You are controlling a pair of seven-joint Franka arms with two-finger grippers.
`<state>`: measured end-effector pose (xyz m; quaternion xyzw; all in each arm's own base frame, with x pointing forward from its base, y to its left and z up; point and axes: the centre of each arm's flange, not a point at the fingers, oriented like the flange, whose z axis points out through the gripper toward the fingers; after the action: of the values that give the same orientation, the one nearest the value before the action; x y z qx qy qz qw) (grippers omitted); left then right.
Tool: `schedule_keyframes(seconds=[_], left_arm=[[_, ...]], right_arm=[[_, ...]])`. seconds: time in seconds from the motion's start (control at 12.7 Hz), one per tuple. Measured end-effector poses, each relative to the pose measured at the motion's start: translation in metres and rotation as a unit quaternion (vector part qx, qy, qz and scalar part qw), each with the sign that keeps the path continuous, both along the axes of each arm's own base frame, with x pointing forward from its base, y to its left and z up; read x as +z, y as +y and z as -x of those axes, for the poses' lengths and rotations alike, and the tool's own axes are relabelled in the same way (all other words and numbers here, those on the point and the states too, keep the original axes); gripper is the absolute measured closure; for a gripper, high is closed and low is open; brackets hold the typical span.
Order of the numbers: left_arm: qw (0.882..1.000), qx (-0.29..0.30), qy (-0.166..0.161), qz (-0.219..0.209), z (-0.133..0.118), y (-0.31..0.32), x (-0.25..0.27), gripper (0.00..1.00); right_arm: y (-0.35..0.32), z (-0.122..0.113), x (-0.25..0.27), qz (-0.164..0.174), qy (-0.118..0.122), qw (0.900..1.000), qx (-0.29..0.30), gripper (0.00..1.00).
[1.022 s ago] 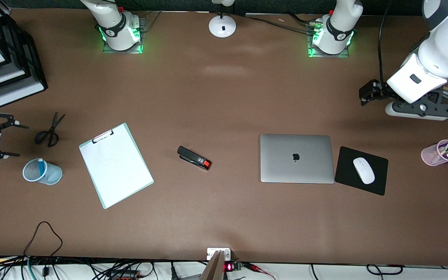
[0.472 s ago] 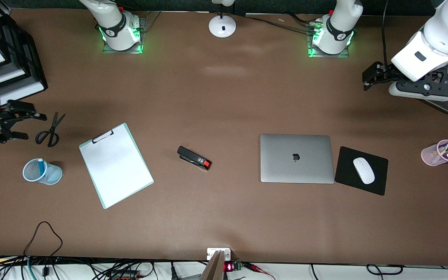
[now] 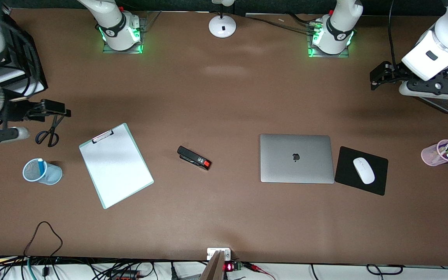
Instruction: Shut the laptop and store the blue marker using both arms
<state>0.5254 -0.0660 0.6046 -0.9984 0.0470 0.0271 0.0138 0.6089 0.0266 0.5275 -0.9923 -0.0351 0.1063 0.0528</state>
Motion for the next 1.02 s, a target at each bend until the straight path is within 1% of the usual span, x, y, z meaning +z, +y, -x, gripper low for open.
schedule_keyframes(seconds=[0.08,0.16,0.24,0.39,0.55,0.63,0.79,0.87,0.94,1.02], left_arm=[[1.000,0.001,0.000,0.000,0.001,0.001,0.001,0.00],[1.000,0.000,0.000,0.000,0.002,0.001,0.002,0.00],[1.000,-0.003,0.000,0.000,0.002,0.001,0.002,0.00],[1.000,-0.007,0.000,0.000,0.002,0.002,0.002,0.00],[1.000,-0.007,0.000,0.000,0.002,0.002,0.003,0.00],[1.000,-0.007,0.000,0.001,0.002,0.002,0.003,0.00],[1.000,-0.009,-0.002,0.001,0.003,0.002,0.004,0.00],[1.000,-0.010,-0.003,0.002,0.003,0.002,0.006,0.00],[1.000,-0.012,-0.004,0.002,0.004,0.001,0.007,0.00],[1.000,-0.016,-0.006,0.002,0.005,0.001,0.008,0.00]], right_arm=[[0.015,0.004,0.004,0.034,0.000,0.999,-0.006,0.00],[0.026,0.007,0.010,0.057,-0.004,0.998,-0.011,0.00],[0.026,0.009,0.017,0.072,-0.011,0.997,-0.015,0.00],[-0.014,0.014,0.037,0.091,-0.027,0.994,-0.046,0.00],[-0.076,0.025,0.056,0.088,-0.037,0.992,-0.082,0.00],[-0.091,0.030,0.062,0.087,-0.040,0.991,-0.090,0.00],[-0.091,0.039,0.063,0.084,-0.045,0.992,-0.085,0.00],[-0.085,0.044,0.061,0.082,-0.054,0.992,-0.081,0.00],[-0.081,0.052,0.059,0.080,-0.059,0.992,-0.077,0.00],[-0.079,0.059,0.059,0.079,-0.059,0.992,-0.074,0.00]])
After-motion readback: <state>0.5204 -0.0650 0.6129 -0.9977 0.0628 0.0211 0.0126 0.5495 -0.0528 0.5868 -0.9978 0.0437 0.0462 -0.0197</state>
